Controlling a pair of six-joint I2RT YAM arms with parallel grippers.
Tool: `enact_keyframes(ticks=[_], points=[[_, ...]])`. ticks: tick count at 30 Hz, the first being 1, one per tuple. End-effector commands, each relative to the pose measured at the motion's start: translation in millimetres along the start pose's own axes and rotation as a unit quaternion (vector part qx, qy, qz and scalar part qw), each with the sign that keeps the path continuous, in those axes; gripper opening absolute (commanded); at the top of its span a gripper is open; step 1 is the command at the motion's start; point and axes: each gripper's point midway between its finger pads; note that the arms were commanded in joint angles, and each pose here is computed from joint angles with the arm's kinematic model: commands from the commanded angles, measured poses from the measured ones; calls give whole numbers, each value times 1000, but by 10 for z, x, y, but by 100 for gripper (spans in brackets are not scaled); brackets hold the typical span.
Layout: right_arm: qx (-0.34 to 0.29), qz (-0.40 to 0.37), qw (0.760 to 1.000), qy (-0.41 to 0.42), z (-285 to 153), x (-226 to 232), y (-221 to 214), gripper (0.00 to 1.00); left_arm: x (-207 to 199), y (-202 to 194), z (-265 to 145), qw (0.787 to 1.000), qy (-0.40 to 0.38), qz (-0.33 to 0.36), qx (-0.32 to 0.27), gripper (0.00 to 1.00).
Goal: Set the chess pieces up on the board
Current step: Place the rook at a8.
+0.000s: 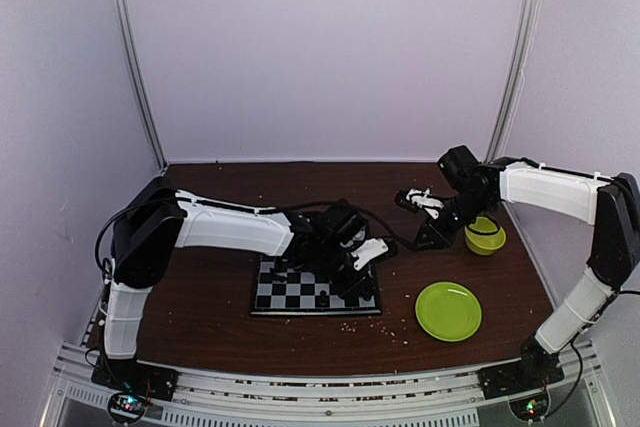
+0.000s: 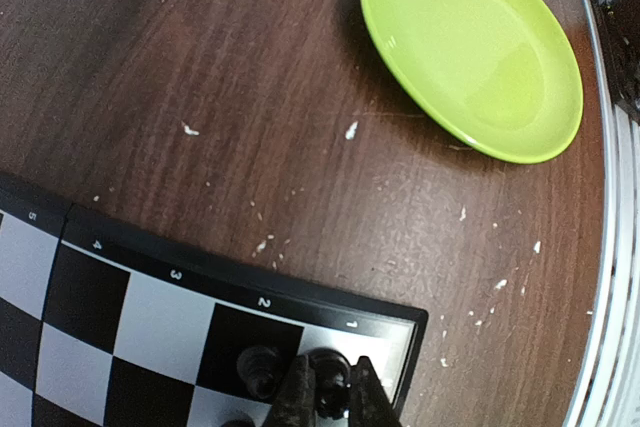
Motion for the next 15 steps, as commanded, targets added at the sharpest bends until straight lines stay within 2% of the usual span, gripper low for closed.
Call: enact_keyframes(ticks=[1, 15], points=[[-7, -3, 1000, -1, -46, -38, 64, 23, -70, 13, -61, 1000, -6, 10, -1, 4], [-6, -2, 1000, 1, -42, -35, 59, 24, -114, -33, -92, 1000, -6, 10, -2, 4]])
Point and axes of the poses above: each gripper's point midway between its finger pads, its own z axis out along the fingers, its own x axis along the line the jaws close on, y = z × x, and after that the axes turned 14 degrees about -z, right-handed
